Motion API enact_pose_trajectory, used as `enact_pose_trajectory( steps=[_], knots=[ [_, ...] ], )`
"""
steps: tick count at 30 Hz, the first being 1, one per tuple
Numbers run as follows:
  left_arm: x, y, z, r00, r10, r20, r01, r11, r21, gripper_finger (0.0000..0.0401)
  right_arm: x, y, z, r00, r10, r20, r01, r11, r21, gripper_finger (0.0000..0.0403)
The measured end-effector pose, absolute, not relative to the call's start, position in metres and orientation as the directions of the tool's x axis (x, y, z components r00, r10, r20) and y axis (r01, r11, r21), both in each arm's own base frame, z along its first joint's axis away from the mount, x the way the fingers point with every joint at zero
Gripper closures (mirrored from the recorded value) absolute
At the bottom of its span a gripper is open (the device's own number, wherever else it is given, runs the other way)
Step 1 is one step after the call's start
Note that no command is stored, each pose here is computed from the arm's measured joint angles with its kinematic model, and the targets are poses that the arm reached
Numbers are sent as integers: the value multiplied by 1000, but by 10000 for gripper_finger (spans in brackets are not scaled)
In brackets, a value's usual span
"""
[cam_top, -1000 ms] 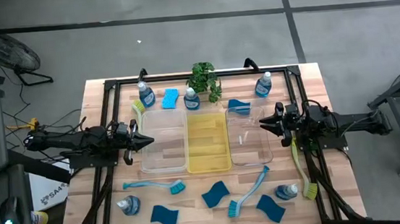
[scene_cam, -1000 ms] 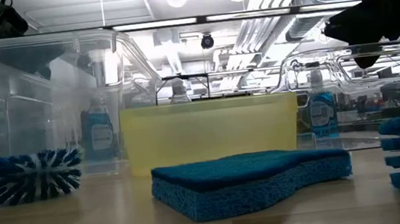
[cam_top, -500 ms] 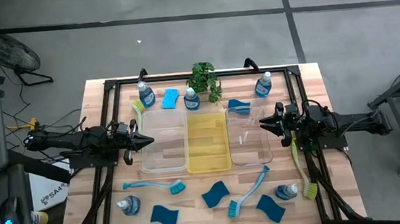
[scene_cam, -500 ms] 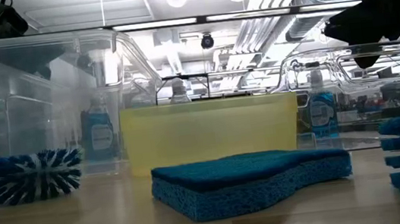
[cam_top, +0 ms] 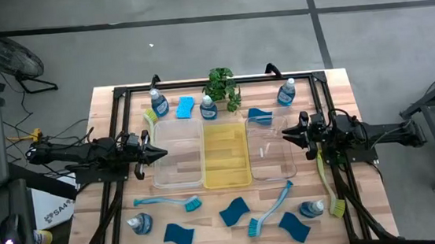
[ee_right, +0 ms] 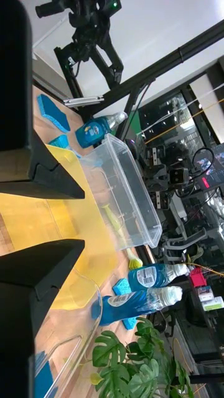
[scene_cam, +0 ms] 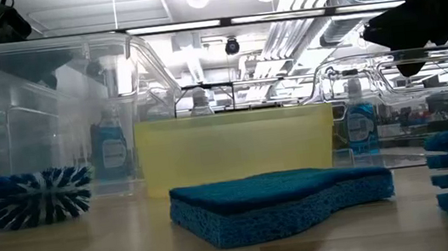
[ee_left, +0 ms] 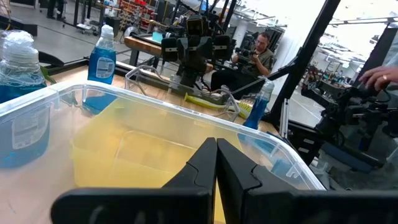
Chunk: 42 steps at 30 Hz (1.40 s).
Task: Pick & Place Kitchen Sink Supplies
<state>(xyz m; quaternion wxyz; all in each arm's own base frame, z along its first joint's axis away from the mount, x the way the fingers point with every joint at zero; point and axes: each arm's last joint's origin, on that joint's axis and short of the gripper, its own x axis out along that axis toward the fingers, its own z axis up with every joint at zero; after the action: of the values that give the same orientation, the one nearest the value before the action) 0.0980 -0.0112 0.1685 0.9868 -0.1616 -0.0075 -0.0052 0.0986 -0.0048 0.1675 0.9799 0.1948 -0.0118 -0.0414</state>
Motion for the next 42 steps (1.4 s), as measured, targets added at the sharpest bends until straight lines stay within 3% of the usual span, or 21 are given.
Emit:
enact_pose_trajectory(
  steps=[15,21,34,42],
  knots=[
    [98,-11,169,1000,-7,16,12,948,-319,399,99,-5,171,995,-91,50,65,921,385,295],
    [98,-11,169,1000,-8,17,13,948,-319,399,92,-6,199,989,-131,64,101,931,351,295],
    [98,-11,169,1000,-8,17,13,948,-319,399,90,-12,289,924,-337,-181,378,875,301,295],
    [98,-11,169,1000,-7,17,12,948,-319,399,96,-31,316,758,-502,-416,641,691,334,295]
  ],
)
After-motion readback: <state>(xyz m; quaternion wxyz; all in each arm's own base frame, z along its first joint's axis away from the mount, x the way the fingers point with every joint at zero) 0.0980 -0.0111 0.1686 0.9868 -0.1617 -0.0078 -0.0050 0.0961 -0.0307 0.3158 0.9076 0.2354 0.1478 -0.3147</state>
